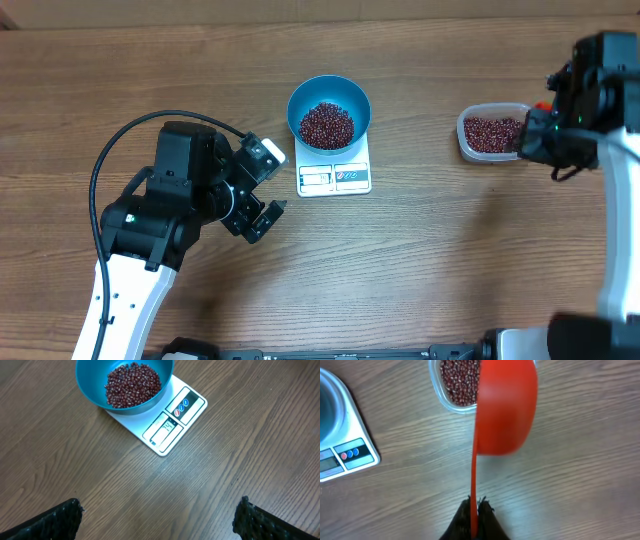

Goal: Scoop item into bowl and weigh 150g on scale
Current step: 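Hold the red scoop above the bean tub with the right gripper, then dip the red scoop into the beans in the tub with the right gripper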

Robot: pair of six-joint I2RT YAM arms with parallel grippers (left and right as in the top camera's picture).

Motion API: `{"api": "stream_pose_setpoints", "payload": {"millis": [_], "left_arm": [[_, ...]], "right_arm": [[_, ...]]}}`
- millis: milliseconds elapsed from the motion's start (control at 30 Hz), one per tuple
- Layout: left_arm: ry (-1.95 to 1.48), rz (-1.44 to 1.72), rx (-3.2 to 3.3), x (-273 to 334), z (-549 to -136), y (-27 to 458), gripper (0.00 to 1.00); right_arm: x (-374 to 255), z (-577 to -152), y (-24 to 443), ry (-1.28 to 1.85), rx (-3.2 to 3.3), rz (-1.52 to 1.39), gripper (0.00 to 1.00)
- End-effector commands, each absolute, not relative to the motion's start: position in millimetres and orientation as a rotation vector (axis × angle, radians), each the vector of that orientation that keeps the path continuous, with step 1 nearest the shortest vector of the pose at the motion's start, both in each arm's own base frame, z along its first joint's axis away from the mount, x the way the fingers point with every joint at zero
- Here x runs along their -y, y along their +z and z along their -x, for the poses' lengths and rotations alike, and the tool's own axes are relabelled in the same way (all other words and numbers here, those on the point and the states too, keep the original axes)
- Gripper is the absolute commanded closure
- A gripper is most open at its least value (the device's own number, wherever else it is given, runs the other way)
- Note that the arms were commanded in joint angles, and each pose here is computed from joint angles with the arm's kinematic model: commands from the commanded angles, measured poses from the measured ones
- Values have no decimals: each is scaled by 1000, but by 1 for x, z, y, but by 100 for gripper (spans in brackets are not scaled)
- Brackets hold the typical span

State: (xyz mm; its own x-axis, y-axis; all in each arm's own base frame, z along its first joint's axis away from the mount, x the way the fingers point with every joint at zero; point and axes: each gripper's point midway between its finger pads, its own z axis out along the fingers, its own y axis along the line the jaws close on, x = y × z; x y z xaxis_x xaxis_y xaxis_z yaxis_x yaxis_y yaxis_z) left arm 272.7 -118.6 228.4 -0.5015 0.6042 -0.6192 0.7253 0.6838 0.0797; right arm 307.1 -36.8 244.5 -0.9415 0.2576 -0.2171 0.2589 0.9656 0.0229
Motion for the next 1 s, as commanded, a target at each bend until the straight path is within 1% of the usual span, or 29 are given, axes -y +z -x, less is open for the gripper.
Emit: {"api": "stream_pose_setpoints", "payload": {"millis": [0, 167, 233, 367, 567, 767, 967], "left_arm": [[-247, -993, -2254, 118, -277, 237, 0], [-247, -993, -2254, 118, -277, 237, 0], [-246, -994, -2254, 118, -277, 237, 0], [-247, -993, -2254, 118, -277, 237, 0], [-247, -993, -2254, 118, -277, 237, 0], [-247, -993, -2254, 118, -277, 237, 0], [-247, -993, -2254, 118, -277, 237, 0]], "right_arm": [[41, -325, 233, -20, -2953, -397, 96], [54, -351, 203, -105, -2998, -350, 96], [55, -354, 189, -122, -3046, -305, 96], [67, -360, 167, -216, -3089, -308, 96], [72, -387, 136, -240, -3082, -281, 96], [83, -384, 104, -343, -3177, -275, 96], [82, -382, 85, -346, -3229, -269, 96]]}}
